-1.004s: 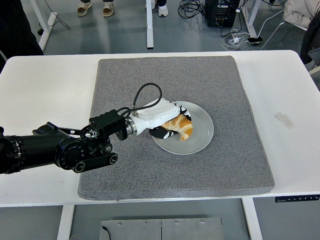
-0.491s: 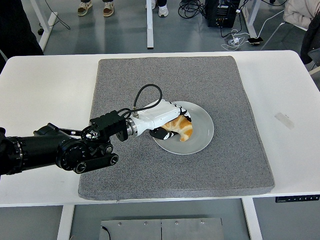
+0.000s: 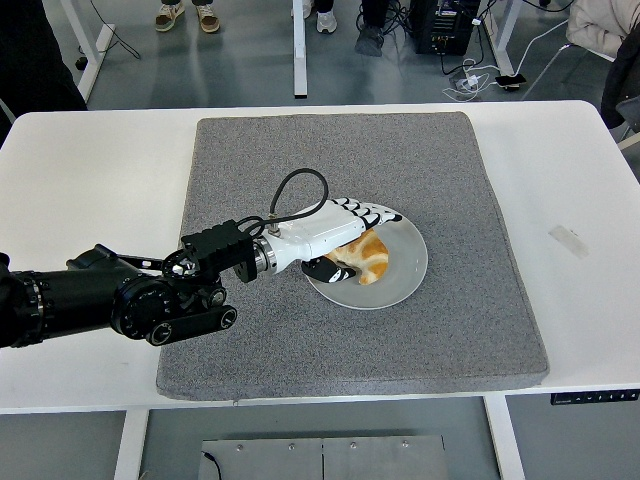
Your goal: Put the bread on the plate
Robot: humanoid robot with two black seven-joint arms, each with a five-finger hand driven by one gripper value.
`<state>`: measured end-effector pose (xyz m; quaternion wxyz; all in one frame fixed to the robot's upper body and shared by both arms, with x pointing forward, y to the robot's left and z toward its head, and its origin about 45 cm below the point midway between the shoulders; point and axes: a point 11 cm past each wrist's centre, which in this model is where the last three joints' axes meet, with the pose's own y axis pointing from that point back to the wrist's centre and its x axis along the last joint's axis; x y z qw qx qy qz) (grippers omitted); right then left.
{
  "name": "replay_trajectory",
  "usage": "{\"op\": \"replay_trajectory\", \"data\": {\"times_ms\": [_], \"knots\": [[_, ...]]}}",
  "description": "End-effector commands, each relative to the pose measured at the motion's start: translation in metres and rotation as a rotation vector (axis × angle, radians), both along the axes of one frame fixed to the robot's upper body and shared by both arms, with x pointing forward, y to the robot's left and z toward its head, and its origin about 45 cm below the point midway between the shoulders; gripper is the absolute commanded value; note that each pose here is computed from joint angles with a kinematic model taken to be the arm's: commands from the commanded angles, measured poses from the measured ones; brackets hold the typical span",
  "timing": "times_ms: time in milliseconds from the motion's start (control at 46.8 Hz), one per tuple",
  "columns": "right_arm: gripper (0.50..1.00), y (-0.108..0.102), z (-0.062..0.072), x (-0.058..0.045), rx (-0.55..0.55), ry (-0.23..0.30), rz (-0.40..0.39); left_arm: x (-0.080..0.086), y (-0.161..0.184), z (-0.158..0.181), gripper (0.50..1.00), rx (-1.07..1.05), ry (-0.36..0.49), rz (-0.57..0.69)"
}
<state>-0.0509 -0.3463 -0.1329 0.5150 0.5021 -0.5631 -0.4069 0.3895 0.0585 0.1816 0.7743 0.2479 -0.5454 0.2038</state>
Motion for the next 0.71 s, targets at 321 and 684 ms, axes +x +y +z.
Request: {"op": "replay_trajectory", "data": {"times_ms": [321,684], "knots": [[1.0,0.0,0.0,0.0,0.0,0.0,0.0,-0.007,0.004,0.014,0.948,-0.036,-0.005,-0.082],[1.0,0.0,0.0,0.0,0.0,0.0,0.0,0.015,0.014,0.051,0.948,-0.157,-0.039,-0.016]]}}
